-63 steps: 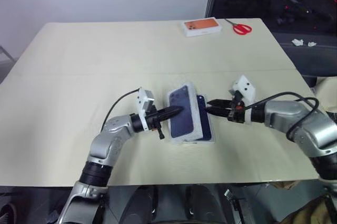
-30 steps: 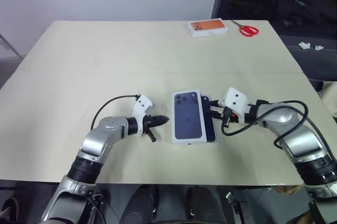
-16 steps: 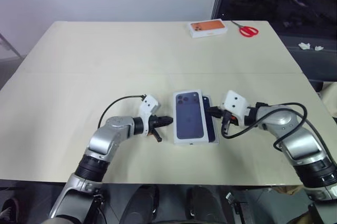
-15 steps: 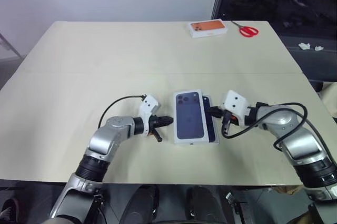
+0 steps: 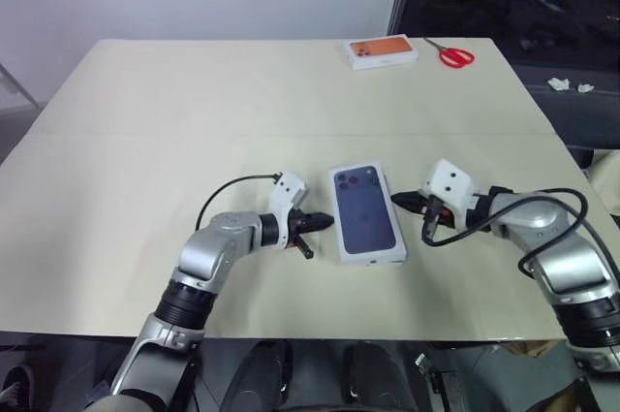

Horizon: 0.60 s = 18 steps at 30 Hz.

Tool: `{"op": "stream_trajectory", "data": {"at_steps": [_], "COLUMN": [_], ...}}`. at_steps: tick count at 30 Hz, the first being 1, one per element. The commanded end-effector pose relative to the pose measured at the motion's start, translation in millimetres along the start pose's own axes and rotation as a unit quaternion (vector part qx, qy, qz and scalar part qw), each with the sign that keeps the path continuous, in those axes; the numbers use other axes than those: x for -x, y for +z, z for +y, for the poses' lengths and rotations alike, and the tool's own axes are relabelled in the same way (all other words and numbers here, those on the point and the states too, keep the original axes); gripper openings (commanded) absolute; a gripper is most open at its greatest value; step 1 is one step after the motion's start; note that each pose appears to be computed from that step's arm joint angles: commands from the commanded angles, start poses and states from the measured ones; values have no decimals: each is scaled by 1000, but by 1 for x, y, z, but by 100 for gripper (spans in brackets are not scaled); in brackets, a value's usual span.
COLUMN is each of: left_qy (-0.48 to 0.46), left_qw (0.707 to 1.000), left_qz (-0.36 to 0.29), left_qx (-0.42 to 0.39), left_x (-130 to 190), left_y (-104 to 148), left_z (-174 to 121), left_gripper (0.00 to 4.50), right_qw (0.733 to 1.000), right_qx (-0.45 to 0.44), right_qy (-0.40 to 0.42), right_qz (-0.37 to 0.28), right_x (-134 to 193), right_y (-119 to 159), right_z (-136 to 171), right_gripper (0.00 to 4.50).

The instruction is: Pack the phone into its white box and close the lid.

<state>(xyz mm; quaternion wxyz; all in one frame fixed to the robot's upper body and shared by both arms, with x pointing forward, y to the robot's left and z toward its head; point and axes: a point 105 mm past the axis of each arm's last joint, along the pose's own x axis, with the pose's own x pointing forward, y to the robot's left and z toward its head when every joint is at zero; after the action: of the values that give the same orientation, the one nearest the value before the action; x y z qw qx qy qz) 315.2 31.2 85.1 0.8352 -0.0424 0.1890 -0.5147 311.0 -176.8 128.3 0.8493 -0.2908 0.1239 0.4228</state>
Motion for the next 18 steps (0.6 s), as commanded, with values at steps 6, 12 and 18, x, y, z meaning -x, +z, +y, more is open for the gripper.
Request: {"op": "stream_trajectory", "data": {"at_steps": [6,12,18], "left_qy": [-36,-46,-47], "left_qw": [999,998,998], "left_qz": [-27,-38,-39], "left_qx": [-28,-18,-31], "left_x": [-6,-8,-11], "left_y": [21,19,17], "left_z": [-18,-26,-29], "left_gripper": [0,0,0], "right_qw": [1000,999,999], "right_qx": [30,38,43], "right_qy": [6,14,26], "right_qz": [3,3,3], "right_x": [1,-3,-5], "right_y": [1,2,1], "right_z": [7,13,18], "right_gripper": [3,3,3]}}
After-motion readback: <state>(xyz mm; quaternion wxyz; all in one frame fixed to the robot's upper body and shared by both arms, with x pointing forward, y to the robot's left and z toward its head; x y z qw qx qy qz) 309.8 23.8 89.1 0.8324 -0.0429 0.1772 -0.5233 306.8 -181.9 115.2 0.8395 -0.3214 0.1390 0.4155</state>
